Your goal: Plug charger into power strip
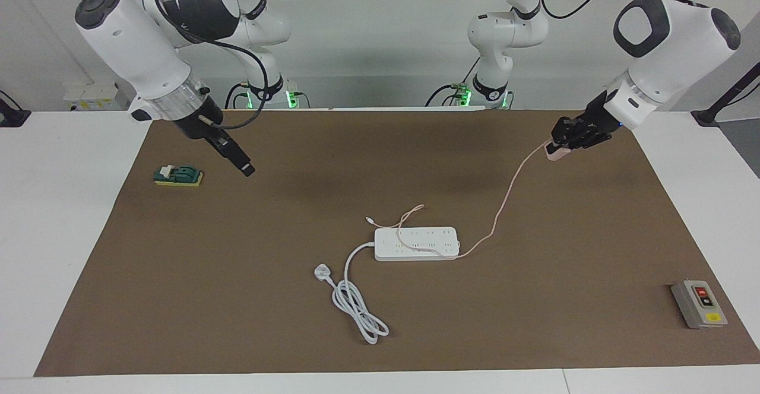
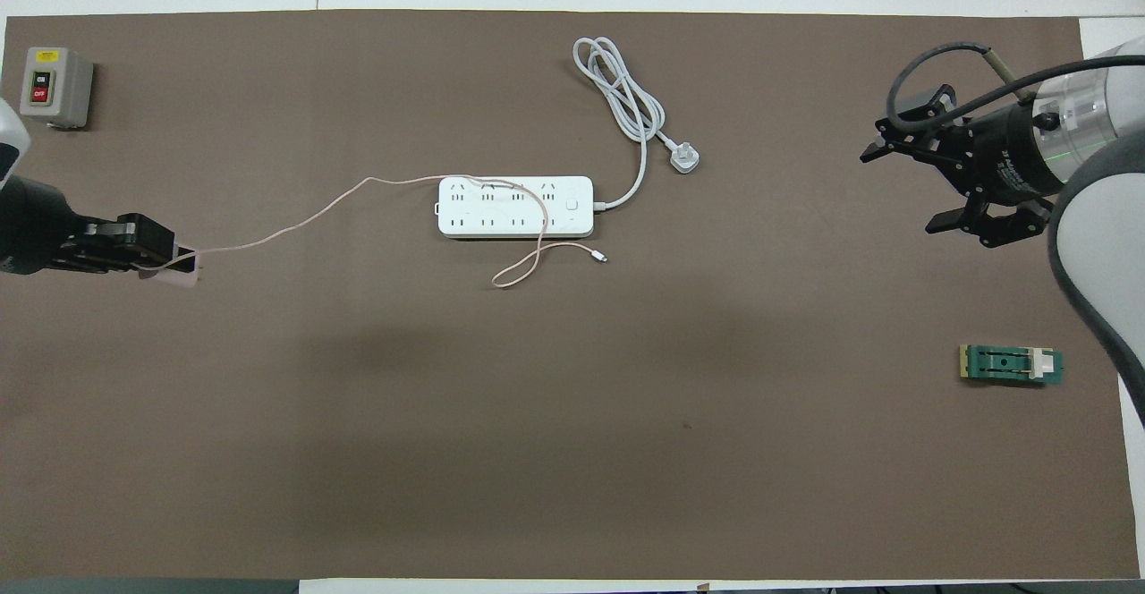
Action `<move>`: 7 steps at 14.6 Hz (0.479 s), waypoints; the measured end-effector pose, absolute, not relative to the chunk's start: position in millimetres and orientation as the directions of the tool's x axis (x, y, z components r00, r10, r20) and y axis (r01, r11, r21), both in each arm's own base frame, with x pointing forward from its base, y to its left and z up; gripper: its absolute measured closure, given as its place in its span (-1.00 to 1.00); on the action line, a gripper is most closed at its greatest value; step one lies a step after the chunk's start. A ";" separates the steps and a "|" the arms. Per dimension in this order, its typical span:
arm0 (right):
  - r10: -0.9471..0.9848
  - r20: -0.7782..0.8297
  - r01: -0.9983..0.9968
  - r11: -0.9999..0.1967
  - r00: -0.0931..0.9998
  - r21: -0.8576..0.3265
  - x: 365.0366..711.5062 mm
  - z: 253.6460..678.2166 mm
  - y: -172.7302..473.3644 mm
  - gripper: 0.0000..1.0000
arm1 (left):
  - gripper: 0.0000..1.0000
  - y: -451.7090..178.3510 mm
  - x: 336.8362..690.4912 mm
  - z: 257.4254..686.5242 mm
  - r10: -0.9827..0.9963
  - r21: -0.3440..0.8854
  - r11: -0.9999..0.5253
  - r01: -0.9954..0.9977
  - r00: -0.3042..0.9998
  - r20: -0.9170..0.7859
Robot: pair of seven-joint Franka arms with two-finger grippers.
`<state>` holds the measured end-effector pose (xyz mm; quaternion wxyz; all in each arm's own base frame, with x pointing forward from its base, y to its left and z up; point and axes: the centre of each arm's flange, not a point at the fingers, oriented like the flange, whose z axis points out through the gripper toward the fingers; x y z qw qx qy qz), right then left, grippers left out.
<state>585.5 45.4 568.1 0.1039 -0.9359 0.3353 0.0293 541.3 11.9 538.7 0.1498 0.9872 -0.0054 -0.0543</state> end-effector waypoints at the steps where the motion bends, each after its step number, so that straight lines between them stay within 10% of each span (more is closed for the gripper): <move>1: -0.569 -0.098 -0.577 -0.799 0.817 -0.168 584.9 569.1 40.9 -1.00 | 0.37 30.4 540.2 539.3 -0.037 0.277 -0.961 -0.008 0.994 -0.100; 7: -0.208 -0.003 -0.207 -0.971 0.978 -0.122 574.3 584.6 9.2 -1.00 | 0.37 96.9 537.3 552.1 -0.028 0.147 -0.989 -0.018 0.998 -0.061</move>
